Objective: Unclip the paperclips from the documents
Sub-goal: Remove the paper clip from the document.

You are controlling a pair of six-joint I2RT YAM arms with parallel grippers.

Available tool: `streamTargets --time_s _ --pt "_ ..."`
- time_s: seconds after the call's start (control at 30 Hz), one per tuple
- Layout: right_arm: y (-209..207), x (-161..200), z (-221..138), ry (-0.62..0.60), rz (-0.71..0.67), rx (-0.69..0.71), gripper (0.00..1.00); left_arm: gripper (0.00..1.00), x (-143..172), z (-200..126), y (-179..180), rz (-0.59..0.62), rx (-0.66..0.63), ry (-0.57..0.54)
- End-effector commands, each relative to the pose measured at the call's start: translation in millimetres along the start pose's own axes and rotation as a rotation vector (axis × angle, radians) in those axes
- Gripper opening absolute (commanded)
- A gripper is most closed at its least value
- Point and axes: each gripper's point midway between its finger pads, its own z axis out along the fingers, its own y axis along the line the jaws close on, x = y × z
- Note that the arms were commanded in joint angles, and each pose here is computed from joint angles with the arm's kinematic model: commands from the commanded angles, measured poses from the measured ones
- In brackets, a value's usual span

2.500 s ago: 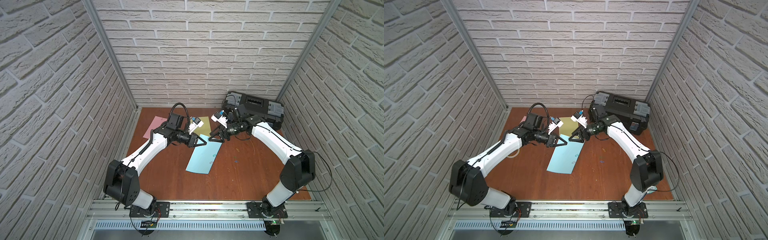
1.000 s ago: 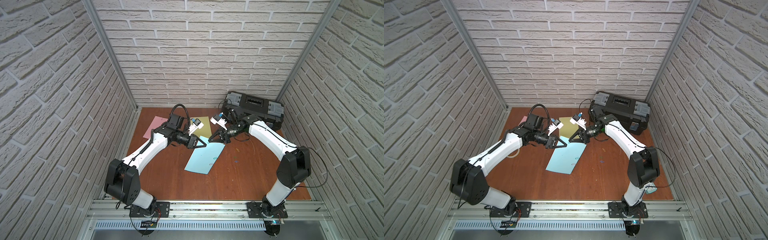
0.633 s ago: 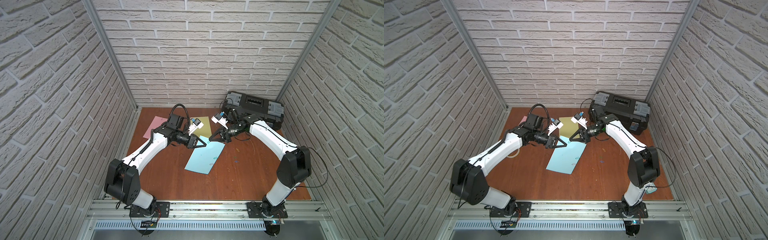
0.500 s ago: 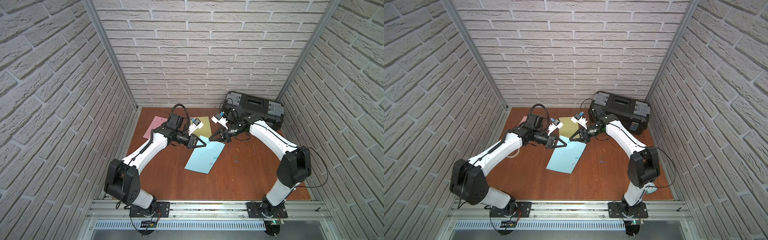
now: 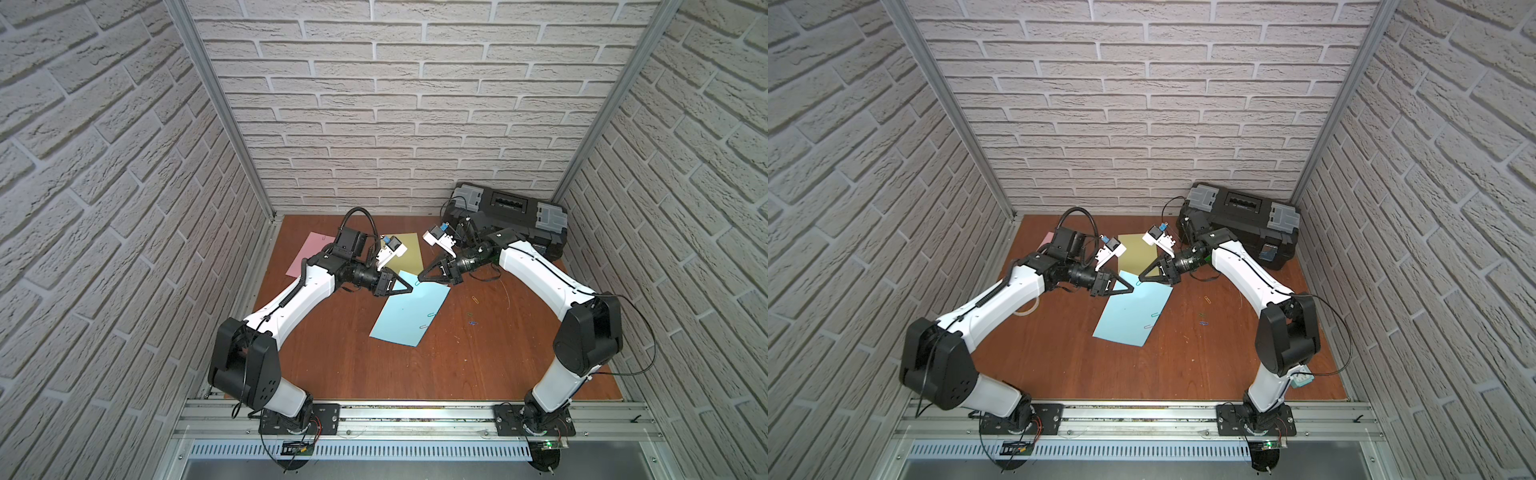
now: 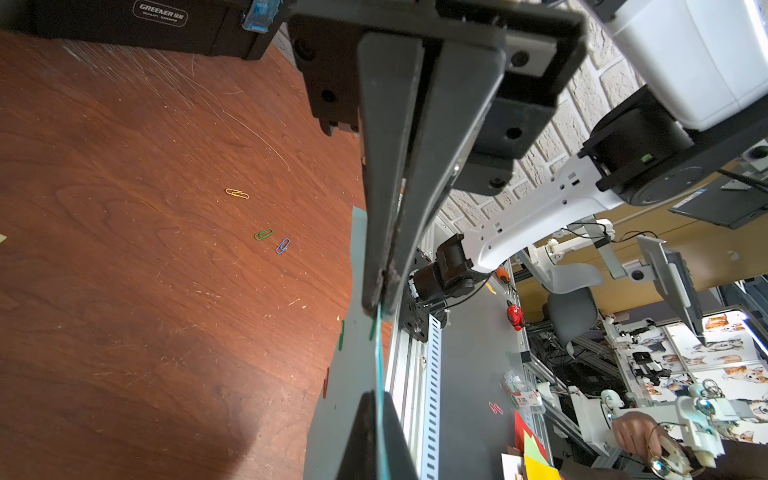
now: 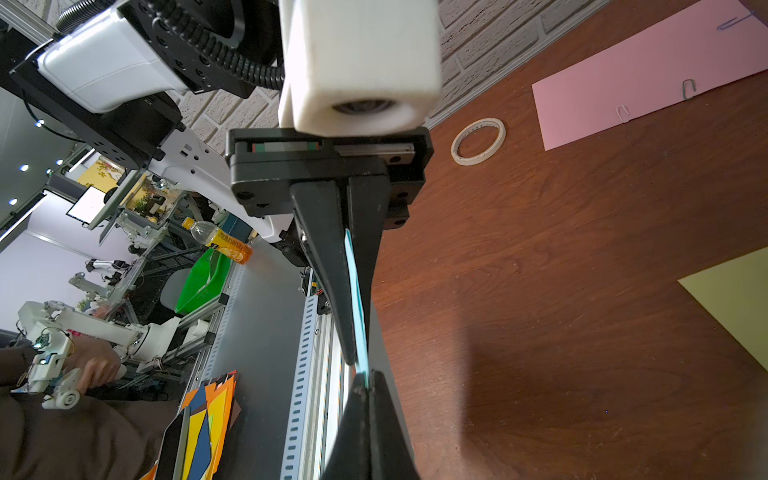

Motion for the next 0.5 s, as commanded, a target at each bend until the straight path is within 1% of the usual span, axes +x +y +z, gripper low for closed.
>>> streamTargets --time_s 0.0,0.47 --pt "-2.3 -10.4 -13.5 -0.051 -0.042 0.024 0.05 0.0 4.9 -2.1 -4.4 -0.003 0.018 0.01" --pt "-4.8 -14.1 -20.5 -0.076 -0.038 0.031 0.04 0.0 5.6 -1.2 -3.6 -0.004 0.021 0.012"
